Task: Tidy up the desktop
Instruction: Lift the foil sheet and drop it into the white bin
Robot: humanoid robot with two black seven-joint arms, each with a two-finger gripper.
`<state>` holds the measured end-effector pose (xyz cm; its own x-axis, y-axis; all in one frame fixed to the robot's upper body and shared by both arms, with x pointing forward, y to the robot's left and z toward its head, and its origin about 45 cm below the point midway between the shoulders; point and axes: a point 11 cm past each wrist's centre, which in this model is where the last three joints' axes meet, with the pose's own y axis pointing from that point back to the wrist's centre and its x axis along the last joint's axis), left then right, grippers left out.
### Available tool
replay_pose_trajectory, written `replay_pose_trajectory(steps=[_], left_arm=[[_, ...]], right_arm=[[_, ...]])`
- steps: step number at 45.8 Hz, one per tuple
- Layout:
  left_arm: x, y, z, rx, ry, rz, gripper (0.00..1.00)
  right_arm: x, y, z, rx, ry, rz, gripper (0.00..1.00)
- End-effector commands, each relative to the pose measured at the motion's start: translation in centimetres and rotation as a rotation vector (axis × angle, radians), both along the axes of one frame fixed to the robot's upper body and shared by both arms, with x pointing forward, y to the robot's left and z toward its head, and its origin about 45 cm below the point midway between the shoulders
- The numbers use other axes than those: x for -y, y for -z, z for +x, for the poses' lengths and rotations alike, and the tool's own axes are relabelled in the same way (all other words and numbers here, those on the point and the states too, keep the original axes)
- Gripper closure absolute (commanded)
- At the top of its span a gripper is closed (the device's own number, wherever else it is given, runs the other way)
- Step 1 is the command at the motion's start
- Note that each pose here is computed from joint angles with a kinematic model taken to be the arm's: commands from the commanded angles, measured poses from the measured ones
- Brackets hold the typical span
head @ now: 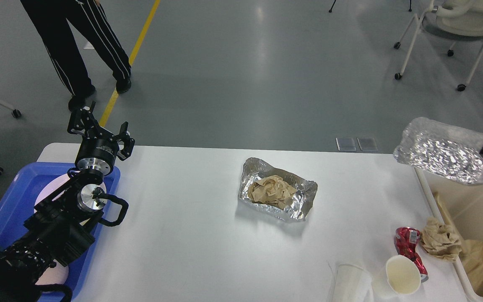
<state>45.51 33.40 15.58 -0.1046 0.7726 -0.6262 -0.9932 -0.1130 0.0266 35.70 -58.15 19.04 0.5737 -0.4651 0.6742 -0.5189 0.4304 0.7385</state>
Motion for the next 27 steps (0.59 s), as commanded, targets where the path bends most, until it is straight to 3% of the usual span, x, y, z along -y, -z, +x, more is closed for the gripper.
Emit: replay_pose_trajectory(steps=[1,14,15,17,27], left_arm=[[0.0,0.0,0.0,0.0,0.0,0.0,0.03],[0.0,0.0,0.0,0.0,0.0,0.0,0.03],[0.0,0.0,0.0,0.0,0.0,0.0,0.03],[0.0,0.0,0.0,0.0,0.0,0.0,0.03],[0.0,0.0,0.0,0.0,0.0,0.0,0.03]], right_arm=[[3.3,4.5,-4.3,0.089,0.117,-0.08,1.0],[1.0,7.9,-4.2,0.146,0.171,-0.124,1.0],[0.9,8.1,-4.2,0.145,0.168,-0.124,0.9],[0.9,8.1,-4.2,0.138,0.165,-0.127,0.0],[1.6,7.5,-4.4,0.08,0.104,-0.208,0.0]])
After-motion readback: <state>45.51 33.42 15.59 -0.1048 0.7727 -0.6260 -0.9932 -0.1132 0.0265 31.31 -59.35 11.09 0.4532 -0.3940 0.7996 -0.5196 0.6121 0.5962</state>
